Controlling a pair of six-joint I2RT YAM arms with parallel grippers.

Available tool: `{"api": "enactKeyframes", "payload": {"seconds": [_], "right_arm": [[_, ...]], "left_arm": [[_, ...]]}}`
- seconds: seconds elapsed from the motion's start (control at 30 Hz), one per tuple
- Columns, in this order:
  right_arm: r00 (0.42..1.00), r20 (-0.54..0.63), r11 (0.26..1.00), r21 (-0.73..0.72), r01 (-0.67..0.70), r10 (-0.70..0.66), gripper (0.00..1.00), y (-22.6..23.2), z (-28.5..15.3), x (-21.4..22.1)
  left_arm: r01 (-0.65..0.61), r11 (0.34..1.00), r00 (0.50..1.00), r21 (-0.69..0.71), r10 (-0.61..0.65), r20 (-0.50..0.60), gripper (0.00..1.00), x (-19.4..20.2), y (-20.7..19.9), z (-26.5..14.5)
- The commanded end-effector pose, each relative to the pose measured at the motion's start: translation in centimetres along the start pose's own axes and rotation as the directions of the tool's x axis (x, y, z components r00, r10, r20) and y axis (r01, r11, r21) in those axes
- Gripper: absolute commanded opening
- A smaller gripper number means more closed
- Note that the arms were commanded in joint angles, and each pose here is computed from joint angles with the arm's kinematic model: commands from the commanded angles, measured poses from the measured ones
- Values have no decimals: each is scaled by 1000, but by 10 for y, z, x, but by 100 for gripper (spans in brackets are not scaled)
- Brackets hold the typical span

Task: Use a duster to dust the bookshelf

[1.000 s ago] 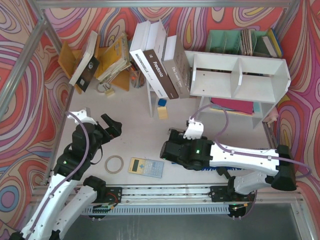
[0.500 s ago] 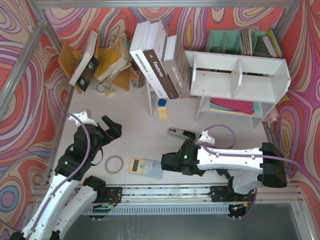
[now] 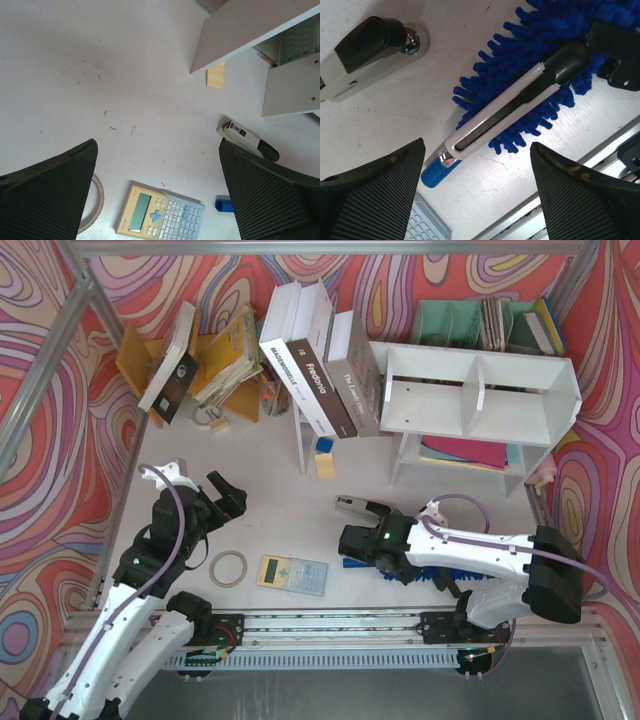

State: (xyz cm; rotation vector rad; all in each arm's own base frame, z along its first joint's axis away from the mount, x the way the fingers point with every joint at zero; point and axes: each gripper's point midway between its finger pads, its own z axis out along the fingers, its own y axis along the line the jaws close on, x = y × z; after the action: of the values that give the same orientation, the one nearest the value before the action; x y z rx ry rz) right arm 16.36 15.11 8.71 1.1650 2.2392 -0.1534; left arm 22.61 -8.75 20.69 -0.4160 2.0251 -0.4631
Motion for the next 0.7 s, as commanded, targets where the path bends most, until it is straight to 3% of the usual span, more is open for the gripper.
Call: {"api": "enactKeyframes", "payload": {"seconds": [0.0,0.3,0.67], "right_arm": [[971,-17,971,7,-238,238,78,13,4,3],[963,-21,961,84,-265,267,76,-2,17,15],[960,-22,958,74,-277,279,69,-2,33,14]], "left_arm": [[-2,1000,1000,4,2,-18,99,6,0,5],[-1,1000,999,5,2,-34,98,10,-1,8],[-2,1000,999,26,3,-44,98,13,-4,9]]}}
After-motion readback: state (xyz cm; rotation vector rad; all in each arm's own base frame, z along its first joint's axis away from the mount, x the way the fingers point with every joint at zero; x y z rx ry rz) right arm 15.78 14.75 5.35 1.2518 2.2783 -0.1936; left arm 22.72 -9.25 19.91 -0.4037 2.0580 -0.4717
